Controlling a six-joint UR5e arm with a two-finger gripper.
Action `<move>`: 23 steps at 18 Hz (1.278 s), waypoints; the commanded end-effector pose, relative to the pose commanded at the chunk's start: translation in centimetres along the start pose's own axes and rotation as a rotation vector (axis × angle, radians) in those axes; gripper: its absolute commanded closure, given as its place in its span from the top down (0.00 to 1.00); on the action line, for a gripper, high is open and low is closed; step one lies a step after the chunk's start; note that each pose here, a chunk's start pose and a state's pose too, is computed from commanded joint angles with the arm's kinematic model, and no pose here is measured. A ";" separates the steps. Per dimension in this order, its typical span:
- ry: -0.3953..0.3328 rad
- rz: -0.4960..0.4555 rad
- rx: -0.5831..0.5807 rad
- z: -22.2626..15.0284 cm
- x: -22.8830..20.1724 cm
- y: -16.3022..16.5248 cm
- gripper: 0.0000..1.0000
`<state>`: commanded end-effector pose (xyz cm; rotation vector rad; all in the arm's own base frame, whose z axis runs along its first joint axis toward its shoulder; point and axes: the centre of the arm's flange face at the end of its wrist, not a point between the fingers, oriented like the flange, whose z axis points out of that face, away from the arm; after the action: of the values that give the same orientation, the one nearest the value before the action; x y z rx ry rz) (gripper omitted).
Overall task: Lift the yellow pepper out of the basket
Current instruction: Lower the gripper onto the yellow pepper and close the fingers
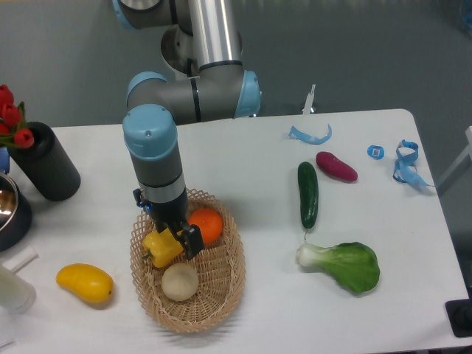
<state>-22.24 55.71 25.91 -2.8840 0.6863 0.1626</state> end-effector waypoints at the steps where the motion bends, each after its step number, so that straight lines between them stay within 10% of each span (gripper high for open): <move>1: 0.005 -0.001 0.006 0.0 0.0 0.1 1.00; 23: 0.074 -0.063 0.029 3.0 0.7 -0.4 1.00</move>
<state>-21.61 56.35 22.97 -2.8920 0.6046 0.0376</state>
